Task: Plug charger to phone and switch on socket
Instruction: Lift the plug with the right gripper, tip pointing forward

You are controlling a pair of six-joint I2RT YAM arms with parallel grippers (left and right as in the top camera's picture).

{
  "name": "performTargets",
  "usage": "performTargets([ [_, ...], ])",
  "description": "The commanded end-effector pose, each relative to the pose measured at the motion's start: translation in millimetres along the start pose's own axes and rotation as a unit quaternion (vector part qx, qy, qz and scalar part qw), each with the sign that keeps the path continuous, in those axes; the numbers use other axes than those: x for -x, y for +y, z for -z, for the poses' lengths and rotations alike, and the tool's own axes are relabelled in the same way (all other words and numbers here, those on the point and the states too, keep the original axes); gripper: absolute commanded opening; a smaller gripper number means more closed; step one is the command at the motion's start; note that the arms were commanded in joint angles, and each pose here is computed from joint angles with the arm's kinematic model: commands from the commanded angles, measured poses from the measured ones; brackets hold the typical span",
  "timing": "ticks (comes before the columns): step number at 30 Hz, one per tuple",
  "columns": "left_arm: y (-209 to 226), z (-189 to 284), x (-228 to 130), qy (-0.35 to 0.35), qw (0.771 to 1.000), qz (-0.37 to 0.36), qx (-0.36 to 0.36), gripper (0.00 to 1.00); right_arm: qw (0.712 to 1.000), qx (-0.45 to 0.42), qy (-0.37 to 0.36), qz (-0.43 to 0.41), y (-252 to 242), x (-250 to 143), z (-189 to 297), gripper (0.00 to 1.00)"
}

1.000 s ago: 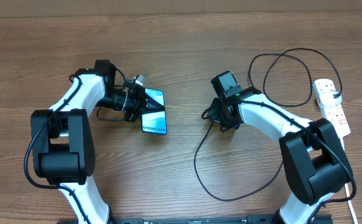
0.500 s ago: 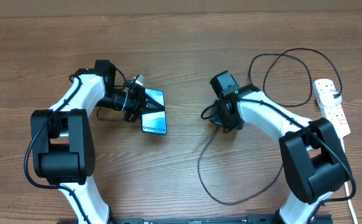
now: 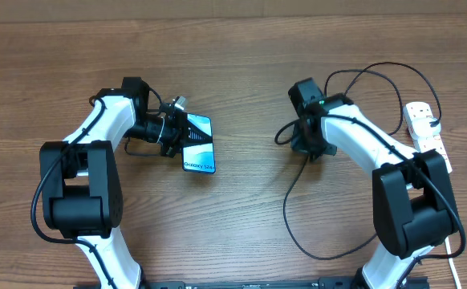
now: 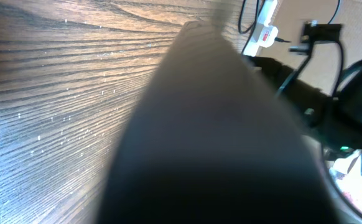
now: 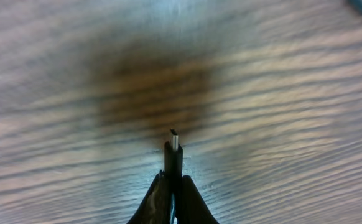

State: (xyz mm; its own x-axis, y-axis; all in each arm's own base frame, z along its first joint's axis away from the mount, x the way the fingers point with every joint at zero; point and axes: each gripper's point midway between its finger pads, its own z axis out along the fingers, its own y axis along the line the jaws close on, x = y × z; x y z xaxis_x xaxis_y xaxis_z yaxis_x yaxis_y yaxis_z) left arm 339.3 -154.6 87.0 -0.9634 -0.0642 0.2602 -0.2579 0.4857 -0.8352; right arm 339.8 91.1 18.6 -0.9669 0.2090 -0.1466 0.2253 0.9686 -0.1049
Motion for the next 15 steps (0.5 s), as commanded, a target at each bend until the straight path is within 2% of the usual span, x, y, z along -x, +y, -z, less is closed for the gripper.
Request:
performTargets([
  [1,-9,3,-1,-0.002,1.0,0.001,-0.016,0.04,1.0,-0.016,0.018,0.017,-3,-17,-18,0.04],
  [5,-9,3,-1,-0.002,1.0,0.001,-0.016,0.04,0.999,-0.01,0.039,0.019,-4,-33,-30,0.06],
  [10,-9,3,0,-0.004,1.0,-0.003,-0.017,0.04,0.999,-0.006,0.043,0.009,-4,-39,-37,0.16],
  [11,-9,3,0,-0.004,1.0,-0.003,-0.017,0.04,0.999,-0.006,0.044,0.009,-4,-40,-37,0.22],
  [15,-9,3,0,-0.004,1.0,-0.003,-0.016,0.04,0.999,-0.007,0.045,0.003,-5,-40,-37,0.25],
])
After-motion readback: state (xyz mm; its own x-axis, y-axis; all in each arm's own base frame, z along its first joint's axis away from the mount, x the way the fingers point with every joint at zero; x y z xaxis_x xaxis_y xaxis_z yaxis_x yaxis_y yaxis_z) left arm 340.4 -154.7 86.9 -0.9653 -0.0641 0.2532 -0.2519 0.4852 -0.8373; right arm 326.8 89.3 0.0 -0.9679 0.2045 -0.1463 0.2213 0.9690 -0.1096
